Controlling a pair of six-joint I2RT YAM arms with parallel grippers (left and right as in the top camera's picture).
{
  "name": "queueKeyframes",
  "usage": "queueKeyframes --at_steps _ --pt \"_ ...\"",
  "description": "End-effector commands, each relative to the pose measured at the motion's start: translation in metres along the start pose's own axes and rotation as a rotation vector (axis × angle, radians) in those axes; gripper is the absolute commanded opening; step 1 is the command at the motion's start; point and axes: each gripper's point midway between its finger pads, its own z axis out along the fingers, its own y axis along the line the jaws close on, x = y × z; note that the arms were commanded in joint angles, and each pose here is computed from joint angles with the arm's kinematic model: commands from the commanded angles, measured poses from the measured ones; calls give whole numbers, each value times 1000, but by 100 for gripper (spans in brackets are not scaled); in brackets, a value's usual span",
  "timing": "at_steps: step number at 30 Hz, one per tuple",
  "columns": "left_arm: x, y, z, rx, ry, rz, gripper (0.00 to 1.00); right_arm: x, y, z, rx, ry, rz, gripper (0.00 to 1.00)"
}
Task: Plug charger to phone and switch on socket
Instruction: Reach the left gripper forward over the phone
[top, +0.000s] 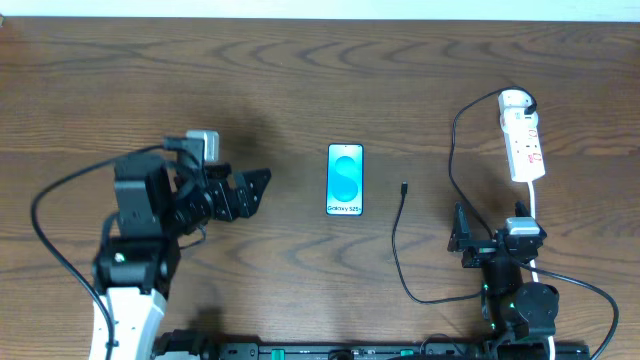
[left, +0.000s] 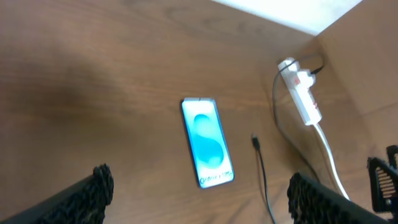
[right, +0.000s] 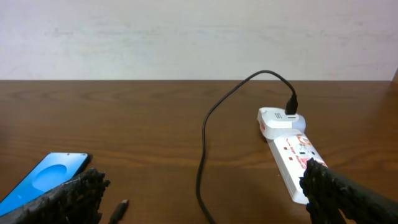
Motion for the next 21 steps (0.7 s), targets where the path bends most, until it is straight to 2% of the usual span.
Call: queueKeyframes --at_steps 1,5,8,10,13,15,17,21 --pt "-34 1 -15 -119 12 3 91 1 -2 0 8 0 -10 99" --pt "-38 15 -24 -297 146 -53 91 1 -2 0 8 0 -10 99" --pt "-30 13 -22 -347 278 -73 91 1 -2 0 8 0 -10 99" --pt "-26 0 -12 -283 322 -75 91 1 -2 0 8 0 -10 99" --pt "-17 -38 -2 -74 376 -109 91 1 -2 0 8 0 -10 99" --pt "-19 -50 0 -7 373 -107 91 1 -2 0 8 0 -10 99" --pt "-25 -52 3 -2 349 -115 91 1 -2 0 8 0 -10 99" --pt "-23 -48 5 -52 354 -231 92 1 -2 0 8 0 -10 99"
